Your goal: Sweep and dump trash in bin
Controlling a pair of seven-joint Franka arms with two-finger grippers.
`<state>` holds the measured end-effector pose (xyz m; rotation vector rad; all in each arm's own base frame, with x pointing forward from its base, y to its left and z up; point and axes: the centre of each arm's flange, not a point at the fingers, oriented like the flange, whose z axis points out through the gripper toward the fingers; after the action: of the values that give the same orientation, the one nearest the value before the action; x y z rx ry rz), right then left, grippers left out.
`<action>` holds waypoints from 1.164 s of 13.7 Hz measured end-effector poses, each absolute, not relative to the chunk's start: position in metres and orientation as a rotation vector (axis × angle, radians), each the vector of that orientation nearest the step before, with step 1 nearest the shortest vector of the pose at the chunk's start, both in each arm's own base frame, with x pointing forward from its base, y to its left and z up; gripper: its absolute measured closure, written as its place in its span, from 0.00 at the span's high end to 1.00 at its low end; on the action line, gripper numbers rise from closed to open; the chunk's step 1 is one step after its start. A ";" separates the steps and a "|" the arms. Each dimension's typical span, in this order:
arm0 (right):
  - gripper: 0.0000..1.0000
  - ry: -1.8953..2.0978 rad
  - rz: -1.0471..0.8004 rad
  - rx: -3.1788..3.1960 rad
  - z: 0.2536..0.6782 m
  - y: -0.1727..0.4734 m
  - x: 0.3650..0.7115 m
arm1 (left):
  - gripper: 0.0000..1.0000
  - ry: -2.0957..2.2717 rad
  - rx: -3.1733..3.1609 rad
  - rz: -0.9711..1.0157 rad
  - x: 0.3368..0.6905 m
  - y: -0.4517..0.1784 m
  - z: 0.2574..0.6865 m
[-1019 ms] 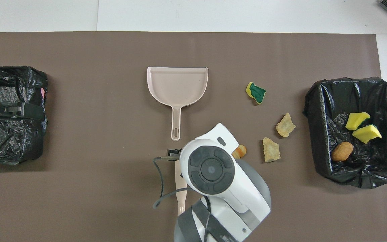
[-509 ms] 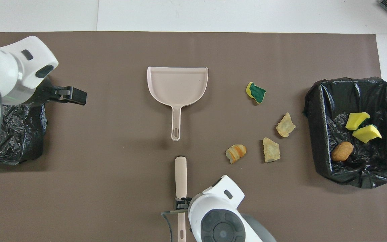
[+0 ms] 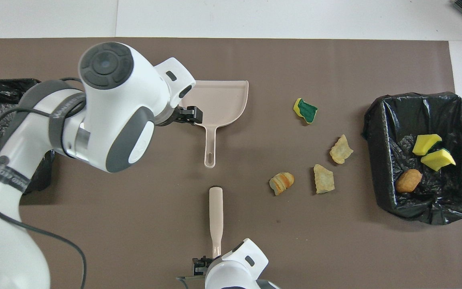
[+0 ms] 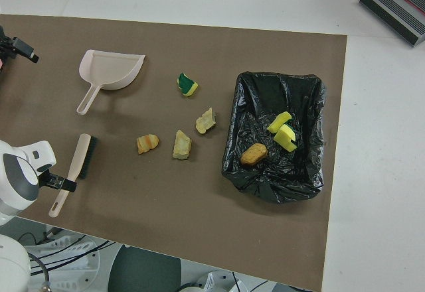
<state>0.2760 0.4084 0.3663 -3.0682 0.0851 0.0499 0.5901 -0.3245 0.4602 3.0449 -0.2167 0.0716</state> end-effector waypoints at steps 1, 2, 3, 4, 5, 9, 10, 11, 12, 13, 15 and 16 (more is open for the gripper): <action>0.97 0.070 0.053 -3.075 0.358 0.412 0.273 | 1.00 -0.225 3.046 0.059 0.590 -0.333 0.450; 0.92 0.057 0.055 -3.084 0.352 0.414 0.272 | 1.00 -0.238 3.050 0.041 0.588 -0.338 0.441; 0.82 0.049 0.060 -3.093 0.347 0.415 0.271 | 1.00 -0.248 3.054 0.025 0.586 -0.342 0.435; 0.82 0.041 0.064 -3.102 0.343 0.416 0.271 | 1.00 -0.256 3.057 0.012 0.583 -0.344 0.430; 0.75 0.033 0.066 -3.107 0.341 0.417 0.270 | 1.00 -0.265 3.061 -0.002 0.580 -0.347 0.424; 0.46 0.029 0.065 -3.107 0.340 0.418 0.270 | 1.00 -0.226 3.060 -0.001 0.563 -0.365 0.397; 0.35 0.029 0.064 -3.106 0.341 0.419 0.270 | 1.00 -0.204 3.058 0.003 0.558 -0.373 0.388; 0.26 0.030 0.062 -3.105 0.342 0.419 0.270 | 1.00 -0.196 3.059 -0.007 0.552 -0.381 0.376; 0.26 0.031 0.060 -3.103 0.343 0.419 0.271 | 1.00 -0.196 3.063 -0.024 0.548 -0.387 0.365; 0.26 0.036 0.058 -3.100 0.344 0.420 0.273 | 1.00 -0.196 3.067 -0.041 0.547 -0.390 0.358; 0.26 0.054 0.074 -3.113 0.349 0.417 0.279 | 1.00 -0.190 3.071 -0.047 0.547 -0.389 0.356; 0.26 0.071 0.089 -3.124 0.354 0.413 0.283 | 1.00 -0.188 3.072 -0.048 0.548 -0.388 0.357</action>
<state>0.2835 0.4135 0.3537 -3.1240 0.0713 0.0890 0.5483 -0.3878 0.3572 3.0721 -0.1876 -0.0476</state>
